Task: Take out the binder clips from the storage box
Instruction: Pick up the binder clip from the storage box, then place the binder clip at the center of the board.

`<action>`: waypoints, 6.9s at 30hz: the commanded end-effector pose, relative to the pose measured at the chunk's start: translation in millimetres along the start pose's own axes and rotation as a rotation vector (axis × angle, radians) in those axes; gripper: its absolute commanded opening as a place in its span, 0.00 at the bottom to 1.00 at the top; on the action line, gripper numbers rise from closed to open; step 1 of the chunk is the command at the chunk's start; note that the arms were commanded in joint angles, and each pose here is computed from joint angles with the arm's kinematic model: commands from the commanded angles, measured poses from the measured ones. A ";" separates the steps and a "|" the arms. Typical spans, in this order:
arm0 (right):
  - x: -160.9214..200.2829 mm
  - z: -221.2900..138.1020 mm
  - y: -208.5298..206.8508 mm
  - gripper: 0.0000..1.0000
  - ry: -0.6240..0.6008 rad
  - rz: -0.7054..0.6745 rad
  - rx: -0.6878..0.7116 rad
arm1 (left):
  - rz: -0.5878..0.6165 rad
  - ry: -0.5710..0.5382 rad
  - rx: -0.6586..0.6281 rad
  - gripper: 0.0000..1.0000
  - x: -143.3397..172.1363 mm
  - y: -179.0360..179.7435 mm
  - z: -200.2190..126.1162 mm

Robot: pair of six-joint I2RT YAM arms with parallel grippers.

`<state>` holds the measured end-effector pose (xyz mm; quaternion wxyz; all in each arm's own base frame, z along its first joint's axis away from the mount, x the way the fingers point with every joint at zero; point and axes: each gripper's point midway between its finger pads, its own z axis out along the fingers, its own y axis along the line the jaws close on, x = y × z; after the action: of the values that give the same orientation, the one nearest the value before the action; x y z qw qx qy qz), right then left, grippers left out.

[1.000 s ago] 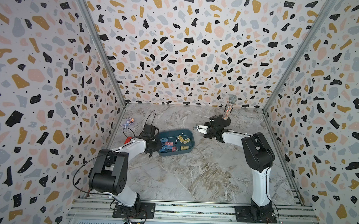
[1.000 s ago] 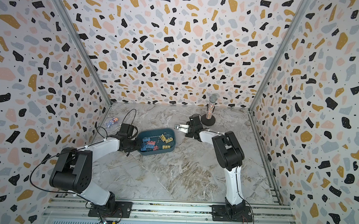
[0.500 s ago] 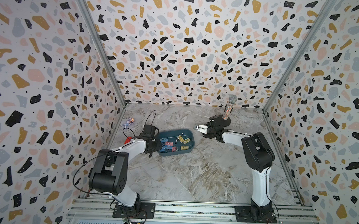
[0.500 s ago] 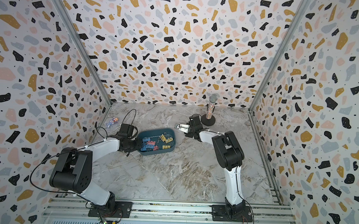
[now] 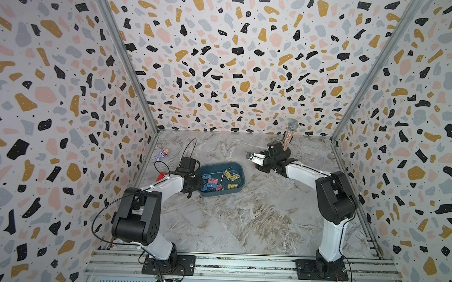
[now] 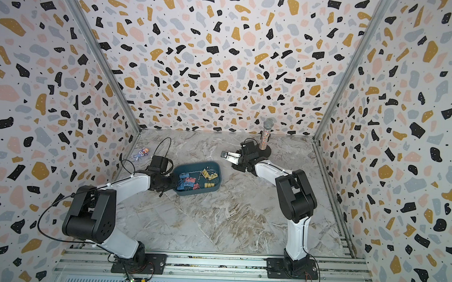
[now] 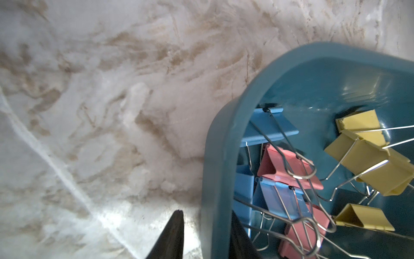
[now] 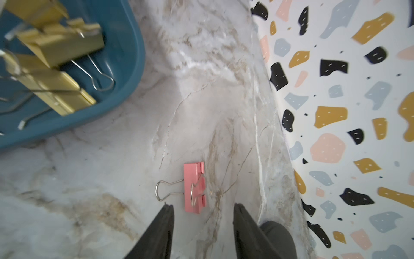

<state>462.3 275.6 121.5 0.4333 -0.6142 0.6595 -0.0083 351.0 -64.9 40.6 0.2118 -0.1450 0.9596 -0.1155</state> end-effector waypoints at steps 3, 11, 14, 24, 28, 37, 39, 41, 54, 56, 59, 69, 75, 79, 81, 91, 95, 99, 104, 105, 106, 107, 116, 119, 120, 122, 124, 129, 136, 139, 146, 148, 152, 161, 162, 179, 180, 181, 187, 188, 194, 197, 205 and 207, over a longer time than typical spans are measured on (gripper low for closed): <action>-46.6 -46.0 15.0 0.46 -0.157 0.089 -0.147 | -0.007 -0.006 0.006 0.38 -1.3 -0.1 -2.6; -91.0 -68.9 52.5 0.42 -0.282 0.088 -0.341 | -0.010 -0.023 0.017 0.39 -6.3 -2.9 -6.7; -99.7 -66.6 76.5 0.42 -0.267 0.039 -0.416 | -0.008 -0.026 0.026 0.38 -7.5 -5.4 -7.7; -111.2 -43.7 120.4 0.36 -0.215 0.017 -0.554 | -0.010 -0.029 0.044 0.37 -7.8 -8.0 -7.9; -109.7 -34.2 129.4 0.32 -0.185 0.024 -0.585 | -0.011 -0.026 0.046 0.37 -7.1 -8.1 -7.5; -111.3 -21.1 132.7 0.32 -0.157 0.035 -0.601 | -0.011 -0.025 0.055 0.37 -6.1 -9.5 -7.2; -111.2 -19.4 132.5 0.32 -0.152 0.035 -0.602 | -0.011 -0.025 0.057 0.37 -6.5 -10.1 -7.4; -111.1 -17.9 132.9 0.31 -0.149 0.035 -0.604 | -0.011 -0.028 0.057 0.37 -6.8 -9.8 -7.8; -106.8 -5.4 135.8 0.28 -0.112 0.041 -0.623 | -0.011 -0.028 0.060 0.37 -5.7 -9.7 -7.8; -105.8 -3.3 136.4 0.27 -0.105 0.040 -0.622 | -0.010 -0.027 0.062 0.37 -5.2 -10.0 -7.7; -103.5 -0.3 136.5 0.27 -0.091 0.035 -0.617 | -0.011 -0.028 0.064 0.37 -5.9 -10.4 -8.0; -97.5 10.0 139.2 0.26 -0.058 0.038 -0.617 | -0.011 -0.028 0.066 0.37 -5.2 -10.9 -8.4; -97.1 13.2 138.8 0.24 -0.049 0.042 -0.621 | -0.011 -0.028 0.068 0.37 -5.3 -11.0 -8.5; -95.9 14.6 140.2 0.19 -0.042 0.046 -0.630 | -0.008 -0.032 0.070 0.37 -6.2 -11.8 -9.2; -95.8 14.7 141.1 0.12 -0.043 0.047 -0.635 | -0.010 -0.030 0.069 0.37 -5.9 -11.6 -8.8; -101.7 6.6 142.6 0.00 -0.055 0.048 -0.667 | -0.011 -0.030 0.067 0.37 -5.9 -11.0 -8.5; -109.4 -3.0 139.2 0.00 -0.079 0.050 -0.669 | -0.011 -0.028 0.066 0.37 -5.1 -10.4 -8.2; -121.2 -14.3 129.6 0.00 -0.113 0.048 -0.646 | -0.009 -0.029 0.066 0.37 -5.5 -10.7 -8.3; -136.6 -26.3 115.9 0.00 -0.155 0.064 -0.612 | -0.012 -0.029 0.065 0.37 -5.1 -10.4 -8.4; -138.7 -27.9 114.5 0.00 -0.160 0.068 -0.608 | -0.011 -0.028 0.066 0.37 -4.8 -10.3 -8.3; -141.9 -30.2 111.3 0.00 -0.168 0.070 -0.599 | -0.011 -0.028 0.066 0.37 -4.6 -10.7 -8.4; -143.0 -31.2 110.3 0.00 -0.171 0.074 -0.596 | -0.013 -0.030 0.067 0.37 -5.3 -10.6 -8.9; -151.0 -36.6 90.6 0.00 -0.173 0.110 -0.535 | -0.013 -0.032 0.068 0.37 -5.4 -10.7 -9.4; -151.9 -37.4 78.1 0.00 -0.173 0.151 -0.493 | -0.013 -0.033 0.069 0.37 -5.8 -11.1 -9.9; -152.8 -38.9 74.9 0.00 -0.178 0.162 -0.484 | -0.012 -0.032 0.068 0.37 -5.5 -10.9 -9.5; -153.8 -41.2 68.8 0.00 -0.190 0.189 -0.468 | -0.012 -0.031 0.068 0.37 -5.3 -11.2 -9.5; -154.6 -44.3 61.9 0.00 -0.200 0.217 -0.454 | -0.013 -0.032 0.068 0.37 -5.5 -11.0 -9.6; -147.9 -51.7 38.3 0.00 -0.228 0.332 -0.405 | -0.013 -0.031 0.068 0.37 -5.0 -10.7 -9.6; -121.8 -56.6 -1.9 0.00 -0.207 0.553 -0.266 | -0.009 -0.031 0.068 0.37 -5.5 -10.8 -9.2; -112.0 -60.9 -14.3 0.00 -0.217 0.617 -0.196 | -0.007 -0.030 0.067 0.37 -5.5 -10.7 -8.7; -89.7 -70.5 -42.6 0.00 -0.278 0.789 -0.001 | -0.006 -0.028 0.071 0.37 -5.4 -11.8 -8.5; -78.6 -70.4 -47.4 0.00 -0.268 0.835 0.037 | -0.007 -0.027 0.072 0.37 -5.4 -11.8 -8.5; -54.5 -73.2 -56.2 0.00 -0.253 0.939 0.089 | -0.007 -0.027 0.076 0.37 -5.5 -12.9 -8.9; -9.4 -76.9 -71.3 0.00 -0.269 1.172 0.186 | -0.008 -0.028 0.076 0.37 -5.4 -12.4 -9.2; -5.9 -76.5 -72.7 0.00 -0.269 1.195 0.186 | -0.008 -0.025 0.078 0.37 -4.7 -12.7 -8.8; 65.9 -43.0 -65.7 0.00 -0.225 1.582 0.099 | -0.009 -0.026 0.075 0.37 -4.5 -12.0 -9.0; 68.1 -40.9 -64.3 0.00 -0.221 1.595 0.094 | -0.007 -0.025 0.076 0.37 -4.1 -12.5 -9.1; 70.8 -38.7 -63.0 0.00 -0.216 1.607 0.091 | -0.007 -0.025 0.075 0.37 -4.2 -12.4 -8.9; 80.2 -27.5 -60.2 0.00 -0.202 1.668 0.066 | -0.007 -0.028 0.077 0.37 -4.9 -12.7 -9.7; 81.6 -25.3 -58.4 0.00 -0.197 1.676 0.062 | -0.007 -0.028 0.077 0.37 -4.8 -12.7 -9.5; 90.5 -13.7 -52.1 0.00 -0.183 1.731 0.042 | -0.007 -0.026 0.077 0.37 -4.0 -12.5 -9.8; 93.5 -10.6 -50.8 0.00 -0.181 1.746 0.042 | -0.007 -0.027 0.076 0.37 -4.1 -12.2 -9.8; 99.8 -3.3 -47.9 0.00 -0.188 1.788 0.030 | -0.008 -0.030 0.077 0.37 -4.4 -12.2 -10.5; 101.4 -1.0 -45.6 0.00 -0.183 1.795 0.026 | -0.007 -0.029 0.079 0.37 -4.3 -12.8 -10.8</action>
<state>505.2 179.9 83.3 0.3283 0.1348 0.8624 0.3610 352.0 -73.7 48.4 0.2176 -0.1425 0.9546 -0.1451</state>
